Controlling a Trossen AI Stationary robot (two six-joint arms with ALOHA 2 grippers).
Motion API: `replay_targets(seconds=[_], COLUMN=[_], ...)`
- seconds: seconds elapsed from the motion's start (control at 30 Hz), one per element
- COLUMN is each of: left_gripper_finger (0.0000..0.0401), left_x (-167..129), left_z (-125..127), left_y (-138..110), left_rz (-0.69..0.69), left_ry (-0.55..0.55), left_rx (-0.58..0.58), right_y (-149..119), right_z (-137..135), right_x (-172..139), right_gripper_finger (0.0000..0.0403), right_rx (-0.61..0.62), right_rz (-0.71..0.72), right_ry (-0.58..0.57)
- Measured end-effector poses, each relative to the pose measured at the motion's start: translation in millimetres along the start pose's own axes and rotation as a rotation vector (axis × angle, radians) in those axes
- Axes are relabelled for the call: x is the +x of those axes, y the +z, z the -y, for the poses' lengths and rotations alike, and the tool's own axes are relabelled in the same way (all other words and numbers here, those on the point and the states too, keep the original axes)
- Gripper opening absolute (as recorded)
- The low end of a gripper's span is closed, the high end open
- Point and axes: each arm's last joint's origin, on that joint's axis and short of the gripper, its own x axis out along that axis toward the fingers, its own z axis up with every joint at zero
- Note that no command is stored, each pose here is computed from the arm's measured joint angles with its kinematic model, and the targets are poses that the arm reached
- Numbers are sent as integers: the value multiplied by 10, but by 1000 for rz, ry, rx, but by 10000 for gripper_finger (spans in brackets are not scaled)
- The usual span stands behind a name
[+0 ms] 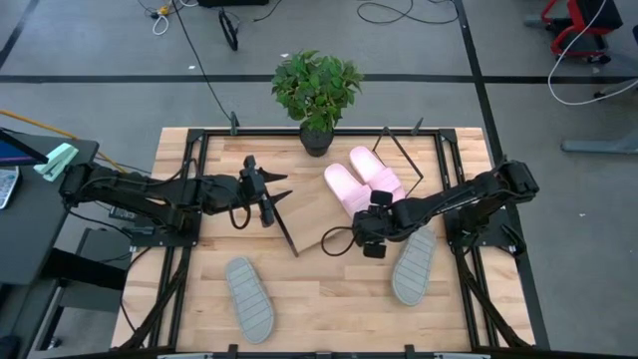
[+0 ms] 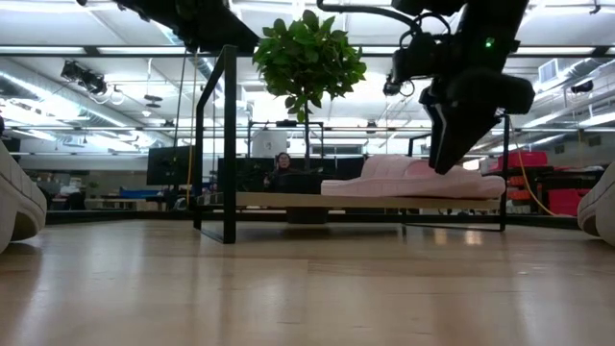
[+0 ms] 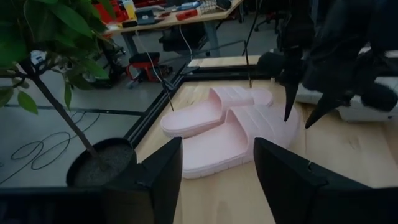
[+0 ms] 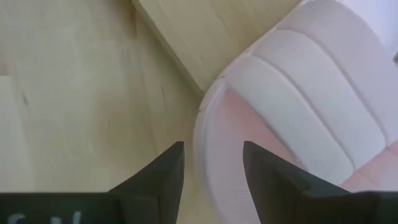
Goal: Pick and place slides into the shelf
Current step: Put the right gray slipper on the shelf
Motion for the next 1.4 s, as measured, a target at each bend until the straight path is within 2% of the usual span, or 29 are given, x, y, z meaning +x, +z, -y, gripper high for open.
replay_targets(seconds=[0.23,0.5,0.63,0.97,1.2,1.4], left_gripper_finger=[191,181,183,177,182,185], left_x=[-3,-26,-58,-154,-196,-200], left_z=[6,36,99,269,335,341], left_y=[-82,-175,-171,-161,-158,-158], left_rz=[-78,-167,-164,-153,-151,-158], left_ry=[-11,-38,-65,-145,-176,-173], left_rx=[-1,-40,-57,-60,-76,-153], right_y=[-46,-196,-304,-635,-960,-1297], right_z=[-36,-89,-164,-555,-857,-1074], right_x=[-165,-540,-715,-966,-1171,-1305], right_gripper_finger=[165,159,157,157,157,146], right_rx=[58,133,167,207,239,179], right_rz=[29,103,130,119,110,87], right_ry=[51,115,159,248,341,380])
